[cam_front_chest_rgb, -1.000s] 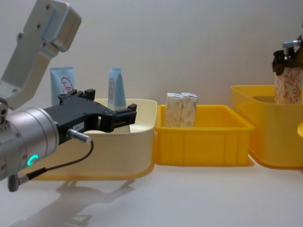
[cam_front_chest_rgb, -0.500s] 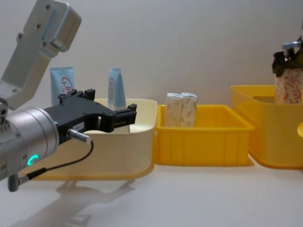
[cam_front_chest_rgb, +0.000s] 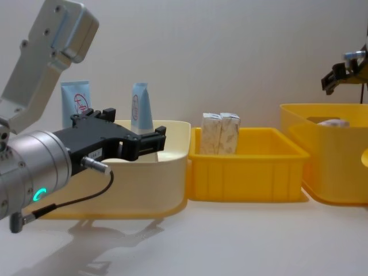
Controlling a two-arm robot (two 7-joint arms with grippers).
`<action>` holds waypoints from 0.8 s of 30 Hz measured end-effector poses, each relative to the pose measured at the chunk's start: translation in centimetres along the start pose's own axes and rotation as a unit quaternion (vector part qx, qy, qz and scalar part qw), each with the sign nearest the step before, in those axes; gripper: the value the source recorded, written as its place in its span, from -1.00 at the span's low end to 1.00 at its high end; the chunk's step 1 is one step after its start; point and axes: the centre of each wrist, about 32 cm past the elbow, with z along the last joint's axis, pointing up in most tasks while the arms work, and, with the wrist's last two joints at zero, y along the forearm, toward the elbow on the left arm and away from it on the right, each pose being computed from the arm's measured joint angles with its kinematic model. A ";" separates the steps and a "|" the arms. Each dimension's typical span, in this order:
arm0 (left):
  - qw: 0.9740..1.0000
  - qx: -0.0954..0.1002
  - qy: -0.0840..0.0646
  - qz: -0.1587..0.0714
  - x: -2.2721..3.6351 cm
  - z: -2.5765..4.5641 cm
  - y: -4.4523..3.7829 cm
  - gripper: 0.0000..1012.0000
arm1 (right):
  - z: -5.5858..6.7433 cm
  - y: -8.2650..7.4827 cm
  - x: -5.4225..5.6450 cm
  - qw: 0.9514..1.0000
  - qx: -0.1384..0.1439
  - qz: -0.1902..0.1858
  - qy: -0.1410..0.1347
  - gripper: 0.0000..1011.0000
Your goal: Bimanual collaborative sorting of washing and personal care products
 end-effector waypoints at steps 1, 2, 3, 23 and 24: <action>1.000 0.000 0.000 0.000 0.00 0.00 0.00 0.98 | 0.0 0.0 0.0 1.000 0.000 0.000 0.000 0.69; 1.000 0.000 0.000 0.000 0.00 0.00 0.00 0.98 | 0.0 0.0 0.0 1.000 0.000 0.000 0.000 0.78; 1.000 0.000 0.000 0.000 0.00 0.00 0.00 0.98 | 0.0 0.0 0.0 1.000 0.000 0.000 0.000 0.82; 1.000 0.020 -0.004 -0.016 0.97 0.27 -2.17 0.98 | 0.0 0.0 0.0 1.000 0.000 0.000 0.000 0.98; 1.000 0.021 -0.004 -0.016 1.03 0.29 -2.29 0.98 | 0.0 0.0 0.0 1.000 0.000 0.000 0.000 0.98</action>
